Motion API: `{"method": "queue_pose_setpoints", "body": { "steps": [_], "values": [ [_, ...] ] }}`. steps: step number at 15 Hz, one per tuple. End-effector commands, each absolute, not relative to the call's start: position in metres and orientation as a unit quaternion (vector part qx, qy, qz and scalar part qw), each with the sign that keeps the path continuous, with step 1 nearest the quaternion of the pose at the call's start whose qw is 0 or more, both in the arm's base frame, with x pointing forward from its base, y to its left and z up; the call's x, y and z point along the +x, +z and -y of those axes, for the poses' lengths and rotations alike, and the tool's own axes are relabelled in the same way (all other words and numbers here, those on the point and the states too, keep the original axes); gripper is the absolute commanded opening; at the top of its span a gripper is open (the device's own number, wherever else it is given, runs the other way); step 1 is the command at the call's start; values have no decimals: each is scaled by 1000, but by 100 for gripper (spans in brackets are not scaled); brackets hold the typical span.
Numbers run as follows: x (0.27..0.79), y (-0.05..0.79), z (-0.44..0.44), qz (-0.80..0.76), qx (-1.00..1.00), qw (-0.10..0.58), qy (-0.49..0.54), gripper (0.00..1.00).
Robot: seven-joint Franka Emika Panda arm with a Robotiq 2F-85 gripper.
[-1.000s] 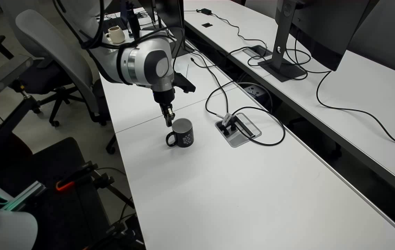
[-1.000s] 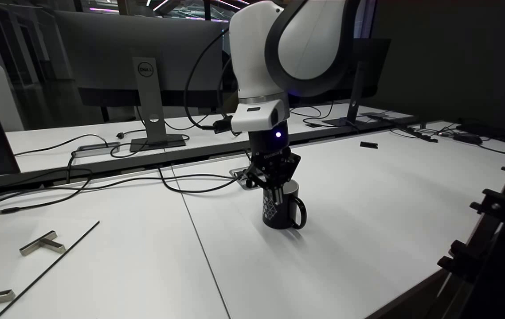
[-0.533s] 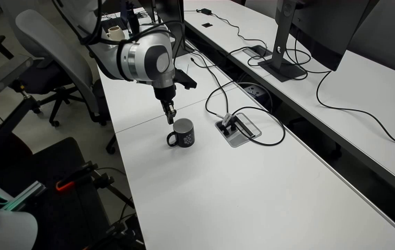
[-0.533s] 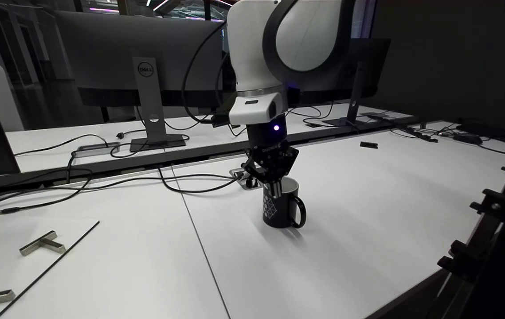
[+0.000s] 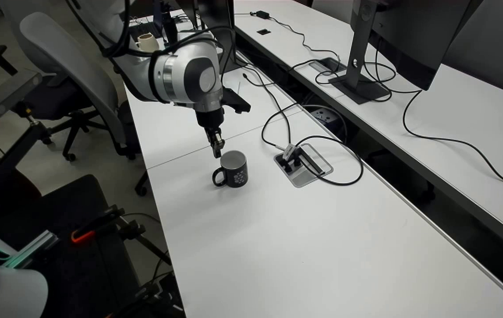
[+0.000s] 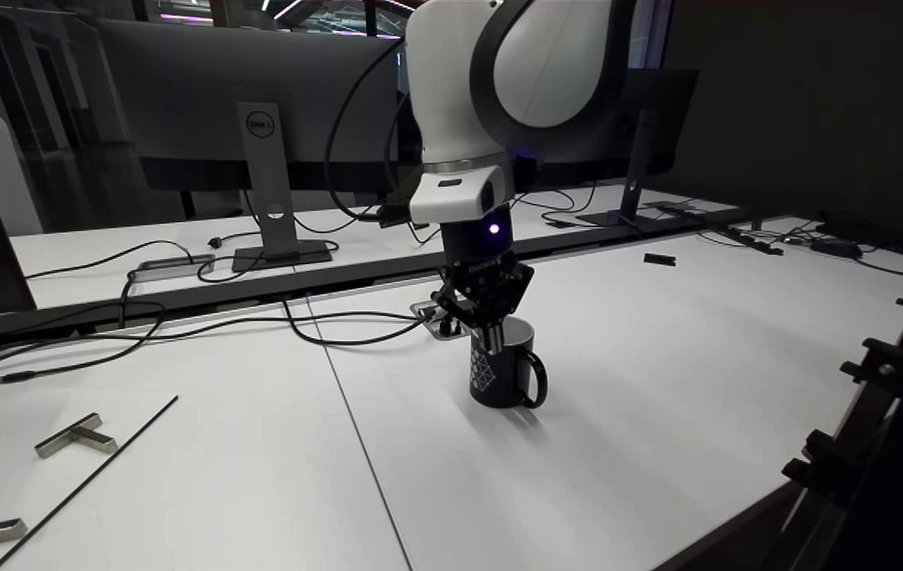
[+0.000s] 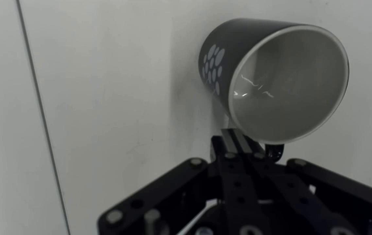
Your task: Push the cup to the right on the table
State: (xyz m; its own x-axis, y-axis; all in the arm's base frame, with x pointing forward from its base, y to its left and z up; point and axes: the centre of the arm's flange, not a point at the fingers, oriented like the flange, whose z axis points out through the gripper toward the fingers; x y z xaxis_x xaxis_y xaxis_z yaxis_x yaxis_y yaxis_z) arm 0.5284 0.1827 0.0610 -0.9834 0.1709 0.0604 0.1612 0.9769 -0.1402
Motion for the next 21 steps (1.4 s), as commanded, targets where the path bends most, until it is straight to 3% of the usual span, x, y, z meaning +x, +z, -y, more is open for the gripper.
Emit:
{"method": "queue_pose_setpoints", "body": {
  "steps": [1, 21],
  "values": [
    [532, 68, -184, 995, -67, 23, 71, 0],
    [537, 52, -183, 1000, -3, 20, 0, 0]
  ]
}}
